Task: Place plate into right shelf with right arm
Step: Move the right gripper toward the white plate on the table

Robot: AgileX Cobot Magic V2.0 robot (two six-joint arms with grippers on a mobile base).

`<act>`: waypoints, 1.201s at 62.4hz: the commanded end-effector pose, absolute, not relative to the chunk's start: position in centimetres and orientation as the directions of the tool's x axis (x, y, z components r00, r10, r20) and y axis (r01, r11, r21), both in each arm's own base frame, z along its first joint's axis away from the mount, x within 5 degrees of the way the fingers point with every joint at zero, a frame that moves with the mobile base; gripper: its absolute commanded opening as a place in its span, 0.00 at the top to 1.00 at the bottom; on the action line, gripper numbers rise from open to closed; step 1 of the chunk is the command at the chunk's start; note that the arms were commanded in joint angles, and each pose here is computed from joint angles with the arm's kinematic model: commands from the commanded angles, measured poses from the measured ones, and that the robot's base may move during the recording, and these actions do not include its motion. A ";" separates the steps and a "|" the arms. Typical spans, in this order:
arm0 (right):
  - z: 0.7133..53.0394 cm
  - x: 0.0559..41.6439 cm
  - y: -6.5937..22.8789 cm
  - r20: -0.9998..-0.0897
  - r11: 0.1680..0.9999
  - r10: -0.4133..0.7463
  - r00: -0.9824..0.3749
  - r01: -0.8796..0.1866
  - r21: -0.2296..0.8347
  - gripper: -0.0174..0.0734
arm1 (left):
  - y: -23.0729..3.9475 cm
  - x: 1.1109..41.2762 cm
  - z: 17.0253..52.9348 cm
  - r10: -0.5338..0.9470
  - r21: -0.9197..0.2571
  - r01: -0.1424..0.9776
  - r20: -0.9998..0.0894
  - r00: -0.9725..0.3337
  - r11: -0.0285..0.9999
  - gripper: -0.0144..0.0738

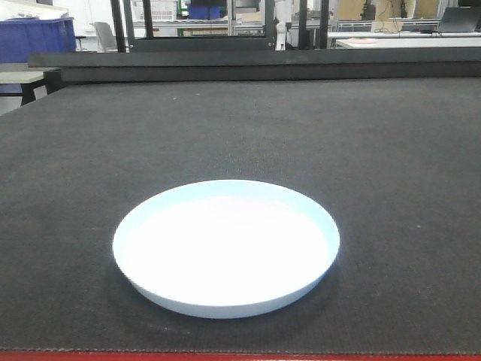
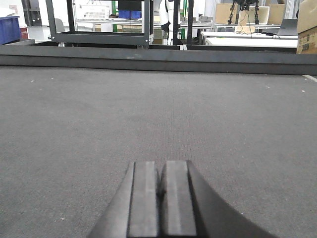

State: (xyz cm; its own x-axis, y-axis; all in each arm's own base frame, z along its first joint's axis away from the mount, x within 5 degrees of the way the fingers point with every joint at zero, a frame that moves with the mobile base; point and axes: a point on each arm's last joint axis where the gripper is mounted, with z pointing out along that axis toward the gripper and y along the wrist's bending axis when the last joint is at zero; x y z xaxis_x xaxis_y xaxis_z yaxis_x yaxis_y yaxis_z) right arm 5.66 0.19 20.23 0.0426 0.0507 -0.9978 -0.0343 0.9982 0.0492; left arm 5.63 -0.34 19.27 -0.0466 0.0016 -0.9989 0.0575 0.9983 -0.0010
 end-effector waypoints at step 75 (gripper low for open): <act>38.9 10.0 2.7 -0.907 0.956 0.003 -0.420 -0.263 0.126 0.75 | -0.3 5.6 19.8 -0.012 -0.010 0.054 -0.999 0.037 0.998 0.89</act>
